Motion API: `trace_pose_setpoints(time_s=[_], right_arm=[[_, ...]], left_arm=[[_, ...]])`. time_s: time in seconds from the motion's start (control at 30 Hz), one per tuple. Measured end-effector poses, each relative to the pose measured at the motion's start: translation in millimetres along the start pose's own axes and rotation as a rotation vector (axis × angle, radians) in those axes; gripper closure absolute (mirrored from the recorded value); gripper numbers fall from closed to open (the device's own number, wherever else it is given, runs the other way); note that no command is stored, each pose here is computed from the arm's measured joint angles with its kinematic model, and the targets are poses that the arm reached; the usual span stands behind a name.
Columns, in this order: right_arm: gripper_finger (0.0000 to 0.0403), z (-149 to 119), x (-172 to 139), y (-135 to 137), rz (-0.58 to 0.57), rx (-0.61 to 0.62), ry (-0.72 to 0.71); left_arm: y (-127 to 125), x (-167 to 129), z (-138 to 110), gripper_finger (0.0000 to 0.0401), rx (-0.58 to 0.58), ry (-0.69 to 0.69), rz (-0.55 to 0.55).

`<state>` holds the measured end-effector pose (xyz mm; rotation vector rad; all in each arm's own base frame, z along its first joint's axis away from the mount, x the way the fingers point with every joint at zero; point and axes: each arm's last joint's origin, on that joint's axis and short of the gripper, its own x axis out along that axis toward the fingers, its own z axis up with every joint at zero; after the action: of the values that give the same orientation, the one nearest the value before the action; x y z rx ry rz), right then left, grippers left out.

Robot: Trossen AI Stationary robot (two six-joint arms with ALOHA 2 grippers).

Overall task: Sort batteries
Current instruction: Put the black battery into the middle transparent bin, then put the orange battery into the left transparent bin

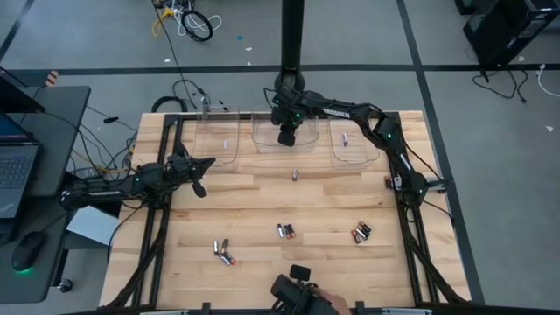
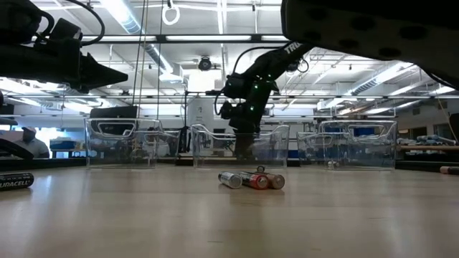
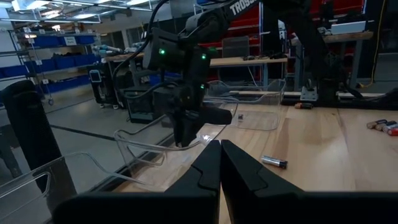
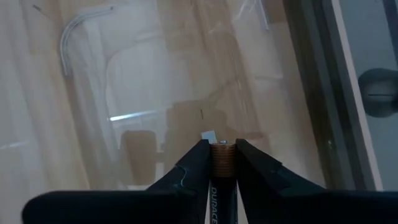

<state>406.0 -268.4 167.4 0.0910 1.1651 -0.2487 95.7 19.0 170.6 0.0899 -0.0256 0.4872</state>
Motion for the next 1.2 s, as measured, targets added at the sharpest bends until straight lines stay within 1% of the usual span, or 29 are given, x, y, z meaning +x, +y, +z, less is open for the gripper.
trace_pose_setpoints(time_s=[0.27,0.43,0.53,0.6,0.7,0.73,0.87,0.93,1.07,1.2], right_arm=[[0.0293,0,0,0,-0.007,0.034,0.005],[0.0288,1,-4,2,-0.021,0.021,0.024],[0.0303,9,-22,10,-0.081,-0.039,0.057],[0.033,17,-39,18,-0.143,-0.083,0.04],[0.0384,25,-64,32,-0.156,-0.136,-0.005],[0.0391,27,-71,38,-0.157,-0.149,-0.02],[0.0385,36,-105,66,-0.153,-0.177,-0.097],[0.0391,37,-116,83,-0.144,-0.194,-0.13],[0.0394,30,-120,117,-0.112,-0.24,-0.157],[0.0393,14,-120,150,-0.077,-0.252,-0.194]], left_arm=[[0,0,2,0.0384,-0.009,-0.02,0.002],[0,0,2,0.0384,-0.01,-0.023,0.002],[0,0,2,0.0384,0.001,-0.022,0.002],[0,0,2,0.0384,0.016,-0.024,-0.012],[-1,0,3,0.0384,0.026,-0.007,-0.065],[-2,-1,5,0.0384,0.026,-0.008,-0.087],[-2,-3,15,0.0384,0.002,-0.026,-0.166],[-3,-3,17,0.0384,-0.016,-0.022,-0.202],[-6,-2,18,0.0384,-0.029,-0.009,-0.284],[-10,2,13,0.0384,-0.042,0.055,-0.34]])
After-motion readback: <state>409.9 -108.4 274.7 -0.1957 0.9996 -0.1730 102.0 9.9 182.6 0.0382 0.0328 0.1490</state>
